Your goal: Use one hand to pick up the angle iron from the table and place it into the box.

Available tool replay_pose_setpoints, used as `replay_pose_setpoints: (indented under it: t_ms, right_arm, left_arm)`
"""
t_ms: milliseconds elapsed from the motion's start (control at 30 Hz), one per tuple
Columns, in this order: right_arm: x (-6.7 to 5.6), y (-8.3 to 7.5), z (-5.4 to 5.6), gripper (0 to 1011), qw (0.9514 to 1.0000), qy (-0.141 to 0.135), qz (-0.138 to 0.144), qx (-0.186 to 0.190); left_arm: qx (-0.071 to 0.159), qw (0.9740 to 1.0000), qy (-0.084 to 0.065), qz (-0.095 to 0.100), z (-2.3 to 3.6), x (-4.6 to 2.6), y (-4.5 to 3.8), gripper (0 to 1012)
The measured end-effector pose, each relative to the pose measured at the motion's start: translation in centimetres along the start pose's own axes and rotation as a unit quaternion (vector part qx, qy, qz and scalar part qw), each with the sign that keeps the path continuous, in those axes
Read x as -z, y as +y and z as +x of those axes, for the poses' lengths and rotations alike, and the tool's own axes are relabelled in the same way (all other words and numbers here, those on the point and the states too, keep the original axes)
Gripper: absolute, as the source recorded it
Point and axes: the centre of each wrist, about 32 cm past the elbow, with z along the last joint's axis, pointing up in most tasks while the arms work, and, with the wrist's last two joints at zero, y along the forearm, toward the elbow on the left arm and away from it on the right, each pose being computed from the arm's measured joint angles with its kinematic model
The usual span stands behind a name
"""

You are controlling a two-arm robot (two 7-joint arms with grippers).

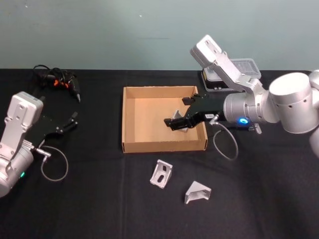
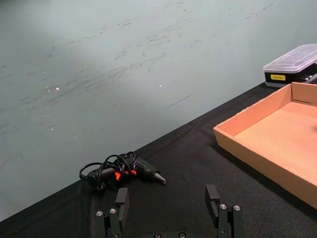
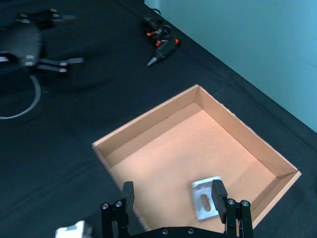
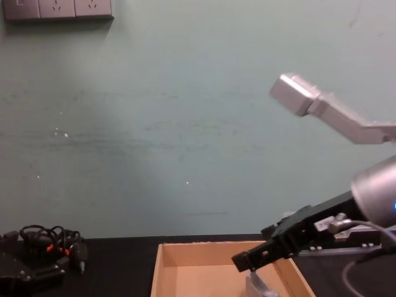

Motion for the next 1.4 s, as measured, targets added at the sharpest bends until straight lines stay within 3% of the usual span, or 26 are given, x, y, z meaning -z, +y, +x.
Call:
replay_pose_setpoints:
  t_ms: [233,400,700,900,1033,1400]
  right_arm:
    - [0.9,-4.0,-2.9,1003,0.9998,-0.003,0.016,-0.006]
    - [2.2,-6.4,-5.2,1003,0.9994,0.017,0.024,-0.016]
    - [4.3,-9.0,-8.0,1003,0.9984,0.049,0.007,-0.025]
    - [5.3,-9.7,-9.4,1003,0.9983,0.054,-0.008,-0.022]
    - [6.0,-9.7,-10.4,1003,0.9979,0.053,-0.033,-0.015]
    - [7.3,-8.3,-11.2,1003,0.9957,0.069,-0.062,-0.007]
  left_arm:
    - [0.0,1.0,0.0,0.0,0.0,0.0,0.0,1011]
    - [0.0,1.0,0.0,0.0,0.0,0.0,0.0,1012]
    - [0.0,1.0,0.0,0.0,0.0,0.0,0.0,1011]
    - [0.0,1.0,0.0,0.0,0.0,0.0,0.0,1011]
    - [0.0,1.0,0.0,0.0,0.0,0.0,0.0,1011]
    - [0.0,1.0,0.0,0.0,0.0,0.0,0.0,1012]
